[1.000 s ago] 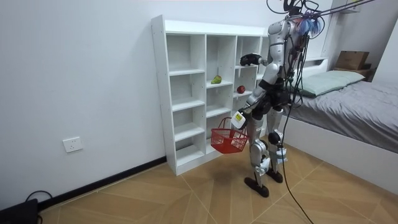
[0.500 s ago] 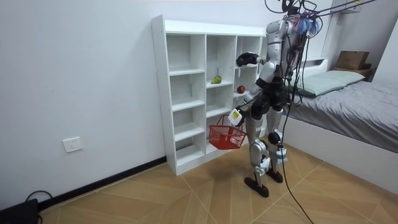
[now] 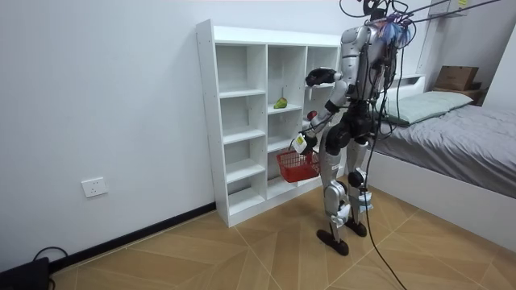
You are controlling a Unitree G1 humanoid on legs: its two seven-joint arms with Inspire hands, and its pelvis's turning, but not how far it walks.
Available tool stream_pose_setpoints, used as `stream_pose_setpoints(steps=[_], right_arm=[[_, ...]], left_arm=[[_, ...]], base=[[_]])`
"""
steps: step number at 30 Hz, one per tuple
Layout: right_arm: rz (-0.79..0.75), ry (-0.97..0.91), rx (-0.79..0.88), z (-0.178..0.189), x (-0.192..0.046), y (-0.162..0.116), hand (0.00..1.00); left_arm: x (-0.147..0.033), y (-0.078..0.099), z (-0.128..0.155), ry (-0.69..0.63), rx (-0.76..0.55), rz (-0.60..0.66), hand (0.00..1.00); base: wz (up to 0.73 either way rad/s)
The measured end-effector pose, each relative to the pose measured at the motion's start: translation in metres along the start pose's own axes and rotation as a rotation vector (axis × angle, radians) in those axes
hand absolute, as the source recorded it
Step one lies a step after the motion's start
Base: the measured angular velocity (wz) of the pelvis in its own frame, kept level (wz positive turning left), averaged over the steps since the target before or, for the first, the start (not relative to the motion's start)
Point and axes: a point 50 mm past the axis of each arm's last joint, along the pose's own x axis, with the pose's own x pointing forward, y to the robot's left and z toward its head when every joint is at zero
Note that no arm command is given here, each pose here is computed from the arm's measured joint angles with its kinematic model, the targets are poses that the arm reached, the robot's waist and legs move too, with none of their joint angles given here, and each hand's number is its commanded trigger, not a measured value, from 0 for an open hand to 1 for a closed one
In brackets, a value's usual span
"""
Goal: Collect fruits from the closet
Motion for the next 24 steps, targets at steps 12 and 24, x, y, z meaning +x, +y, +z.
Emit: stream_pose_setpoints(steps=[12, 24], right_arm=[[0.037, -0.008, 0.062, -0.017, -0.004, 0.026, 1.00], [0.413, 0.494, -0.126, -0.107, -0.046, 0.086, 1.00]], left_arm=[[0.011, 0.003, 0.050, -0.146, 0.013, 0.009, 1.00], [0.018, -0.017, 0.067, -0.170, 0.070, -0.098, 1.00]], base=[[-0.05], [0.08]])
